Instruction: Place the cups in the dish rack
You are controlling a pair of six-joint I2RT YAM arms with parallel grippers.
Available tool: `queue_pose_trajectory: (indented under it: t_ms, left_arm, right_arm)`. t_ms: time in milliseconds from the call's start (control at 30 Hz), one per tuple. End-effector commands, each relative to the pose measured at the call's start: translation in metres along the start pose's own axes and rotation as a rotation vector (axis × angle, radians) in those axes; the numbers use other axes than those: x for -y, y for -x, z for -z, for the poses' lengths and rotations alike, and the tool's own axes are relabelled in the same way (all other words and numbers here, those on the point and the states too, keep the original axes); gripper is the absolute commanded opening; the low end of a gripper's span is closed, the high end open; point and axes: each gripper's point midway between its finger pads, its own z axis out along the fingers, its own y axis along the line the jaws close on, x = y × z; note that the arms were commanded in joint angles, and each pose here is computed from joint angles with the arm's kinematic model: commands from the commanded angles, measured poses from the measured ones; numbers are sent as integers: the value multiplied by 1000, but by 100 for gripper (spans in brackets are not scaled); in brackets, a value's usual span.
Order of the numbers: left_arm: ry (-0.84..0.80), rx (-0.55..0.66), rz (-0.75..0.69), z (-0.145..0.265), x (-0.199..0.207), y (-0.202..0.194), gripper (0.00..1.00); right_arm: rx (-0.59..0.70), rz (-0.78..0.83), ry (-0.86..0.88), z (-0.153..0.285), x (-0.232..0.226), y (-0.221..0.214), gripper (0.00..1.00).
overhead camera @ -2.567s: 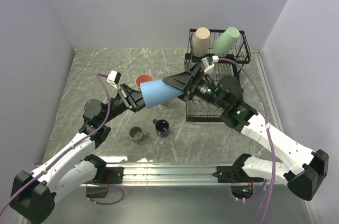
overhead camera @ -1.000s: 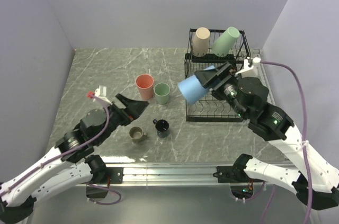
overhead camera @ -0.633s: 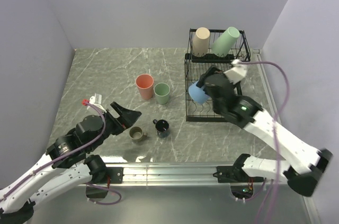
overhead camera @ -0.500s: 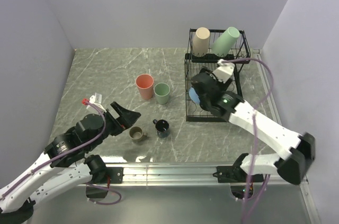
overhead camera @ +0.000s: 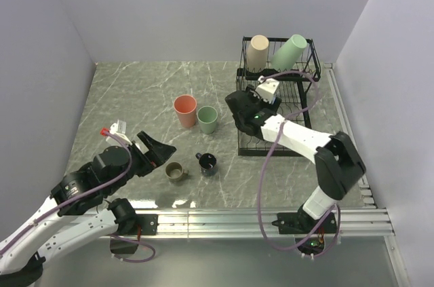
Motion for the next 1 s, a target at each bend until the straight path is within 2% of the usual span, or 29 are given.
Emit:
queue_pose_trajectory:
  t_ms: [0,200,333,367,467,500,567,600,633,767,967]
  left_arm:
    - [73,22,87,7,-18,3,95]
    - [62,18,96,10,-26,-1,95]
    - [61,14,87,10,-30,-4,95]
    - [60,15,81,10,-30,-4,95]
    - [59,23,73,10,-30,-2,95]
    - [58,25,72,10,-29,-1,95]
    - [52,26,68,10,-28,-1,96]
    - [52,24,67,10,-28,-1,96]
    - [53,20,63,9,-29,-2,96]
    - [49,22,66,9,-28,-2,96]
    - [43,29,76,9,-27,-1,95]
  right_arm:
    - [91,-102,-95,-9,3,7,0]
    - [84,-127,-142,-22,0,-27,0]
    - [48,-127,-78,-25,-9,-41,0]
    - [-5,-133,-19,-24,-19,-50,0]
    - [-49,-165,35,-25,-27,-58,14]
    - [-63,-151,52,-23,-31,-61,32]
    - [-70,-146,66,-20,-34,-63,52]
    - [-79,-151,93,-17,-40,-62,72]
    - [-80,-138,104,-14,-41,-63,78]
    - [-70,-105,134,-4,-45,-53,92]
    - [-79,-44,211,8,-41,-49,94]
